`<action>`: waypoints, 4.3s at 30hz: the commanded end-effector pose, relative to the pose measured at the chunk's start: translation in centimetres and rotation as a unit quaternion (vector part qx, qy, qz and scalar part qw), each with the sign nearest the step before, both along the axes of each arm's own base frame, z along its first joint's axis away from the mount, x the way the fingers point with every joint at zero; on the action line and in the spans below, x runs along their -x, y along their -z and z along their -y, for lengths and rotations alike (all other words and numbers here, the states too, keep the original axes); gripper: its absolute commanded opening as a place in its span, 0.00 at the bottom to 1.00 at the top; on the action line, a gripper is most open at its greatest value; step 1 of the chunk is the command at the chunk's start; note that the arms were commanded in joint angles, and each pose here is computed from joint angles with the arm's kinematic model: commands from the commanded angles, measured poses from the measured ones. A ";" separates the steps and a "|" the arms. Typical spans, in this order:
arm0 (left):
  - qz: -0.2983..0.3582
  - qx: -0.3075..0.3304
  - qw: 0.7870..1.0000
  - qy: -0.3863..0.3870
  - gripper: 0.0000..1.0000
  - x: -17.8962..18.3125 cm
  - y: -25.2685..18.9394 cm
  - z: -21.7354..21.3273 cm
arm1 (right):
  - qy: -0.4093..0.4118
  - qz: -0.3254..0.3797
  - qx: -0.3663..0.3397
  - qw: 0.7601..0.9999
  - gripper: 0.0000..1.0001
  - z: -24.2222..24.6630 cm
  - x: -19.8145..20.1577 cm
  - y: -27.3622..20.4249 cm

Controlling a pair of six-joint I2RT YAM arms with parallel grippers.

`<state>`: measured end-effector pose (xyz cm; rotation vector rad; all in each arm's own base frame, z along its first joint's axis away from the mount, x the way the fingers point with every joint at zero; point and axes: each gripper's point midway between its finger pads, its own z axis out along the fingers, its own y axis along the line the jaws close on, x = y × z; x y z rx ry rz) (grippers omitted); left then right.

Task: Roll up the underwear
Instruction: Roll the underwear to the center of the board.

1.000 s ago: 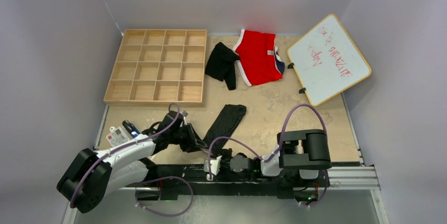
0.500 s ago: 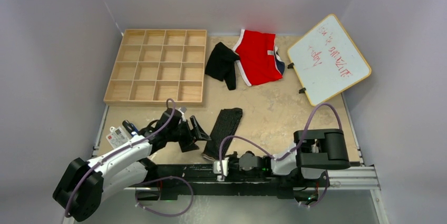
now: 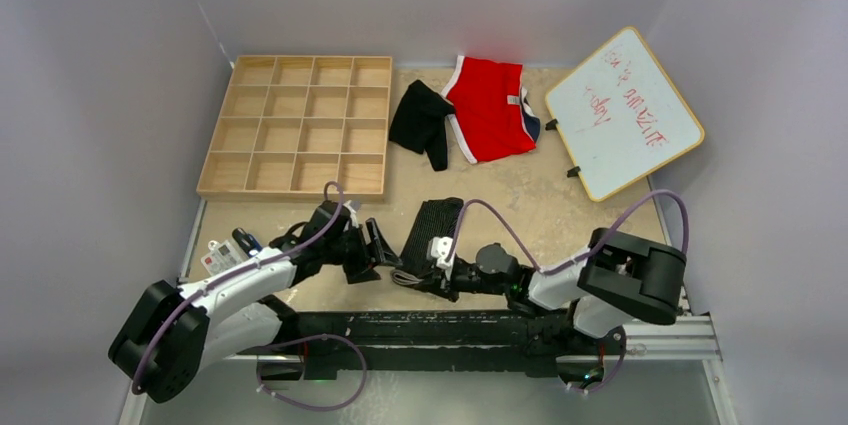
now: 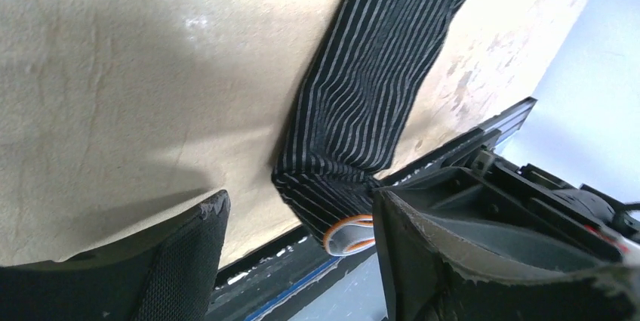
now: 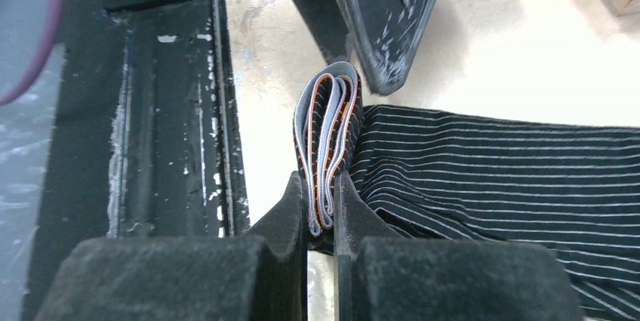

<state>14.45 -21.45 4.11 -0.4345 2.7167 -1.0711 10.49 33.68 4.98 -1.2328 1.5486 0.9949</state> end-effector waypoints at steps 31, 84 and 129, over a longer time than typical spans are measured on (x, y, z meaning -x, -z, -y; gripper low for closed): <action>0.154 0.058 0.983 0.084 0.74 -2.0 -3.9 2.0 | 0.163 -0.568 -0.031 0.806 0.13 3.6 -3.9 5.5; 0.055 -0.019 0.998 0.029 0.08 -3.9 4.4 2.9 | 0.227 -0.631 -0.004 0.742 0.42 7.0 -5.5 7.4; 0.050 -0.029 0.994 0.092 0.09 -4.5 1.6 4.8 | 0.007 0.273 0.174 0.946 0.50 1.4 -7.2 -0.1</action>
